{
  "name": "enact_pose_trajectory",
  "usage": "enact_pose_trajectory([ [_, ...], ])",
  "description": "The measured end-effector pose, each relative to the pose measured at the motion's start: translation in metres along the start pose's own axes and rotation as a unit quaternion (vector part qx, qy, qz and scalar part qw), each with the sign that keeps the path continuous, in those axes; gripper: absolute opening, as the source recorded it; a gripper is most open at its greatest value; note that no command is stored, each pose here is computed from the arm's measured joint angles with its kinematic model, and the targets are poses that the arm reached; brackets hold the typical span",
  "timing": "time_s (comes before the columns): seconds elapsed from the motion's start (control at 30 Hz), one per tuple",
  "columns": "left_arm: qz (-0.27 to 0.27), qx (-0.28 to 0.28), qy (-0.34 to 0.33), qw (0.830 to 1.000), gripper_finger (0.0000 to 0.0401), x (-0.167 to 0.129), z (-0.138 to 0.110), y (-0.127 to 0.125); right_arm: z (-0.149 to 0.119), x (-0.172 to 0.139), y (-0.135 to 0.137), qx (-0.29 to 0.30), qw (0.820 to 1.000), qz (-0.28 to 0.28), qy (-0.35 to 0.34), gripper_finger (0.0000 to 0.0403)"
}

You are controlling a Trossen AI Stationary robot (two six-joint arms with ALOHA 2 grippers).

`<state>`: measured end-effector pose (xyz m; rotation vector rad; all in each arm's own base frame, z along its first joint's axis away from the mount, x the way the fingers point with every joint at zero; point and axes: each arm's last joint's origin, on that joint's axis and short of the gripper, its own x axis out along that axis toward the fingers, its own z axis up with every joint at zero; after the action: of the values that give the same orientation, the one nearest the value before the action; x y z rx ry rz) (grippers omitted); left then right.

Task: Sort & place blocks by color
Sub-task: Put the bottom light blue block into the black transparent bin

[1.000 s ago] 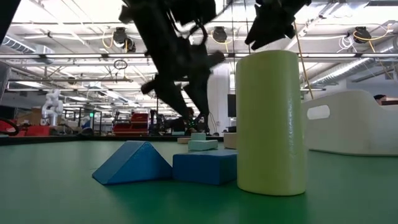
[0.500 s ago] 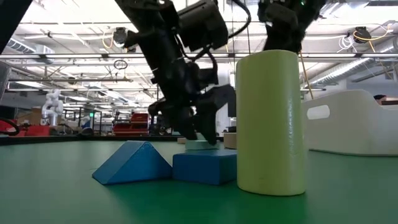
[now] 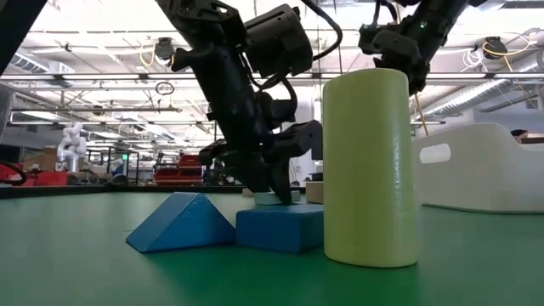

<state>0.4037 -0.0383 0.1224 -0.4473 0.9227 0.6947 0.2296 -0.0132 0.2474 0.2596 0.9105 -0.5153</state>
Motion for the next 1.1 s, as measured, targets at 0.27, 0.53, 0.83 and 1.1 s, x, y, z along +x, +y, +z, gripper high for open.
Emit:
enact_pose_trajectory([
  [0.27,-0.046,0.003,-0.019,0.999,0.0127,-0.043,0.019,0.002,0.004,0.002,0.002,0.071,0.997,0.015,-0.03,0.018],
  [0.53,-0.059,0.051,-0.126,0.989,0.0127,-0.109,0.044,0.009,0.023,0.004,-0.003,0.169,0.98,0.052,-0.09,0.018],
  [0.83,-0.047,0.121,-0.174,0.976,0.0127,-0.139,0.046,0.012,0.044,0.002,-0.008,0.222,0.953,0.152,-0.14,0.018],
  [1.1,-0.055,0.164,-0.167,0.971,0.0127,-0.142,0.039,0.006,0.05,0.002,-0.014,0.233,0.947,0.151,-0.164,0.0181],
])
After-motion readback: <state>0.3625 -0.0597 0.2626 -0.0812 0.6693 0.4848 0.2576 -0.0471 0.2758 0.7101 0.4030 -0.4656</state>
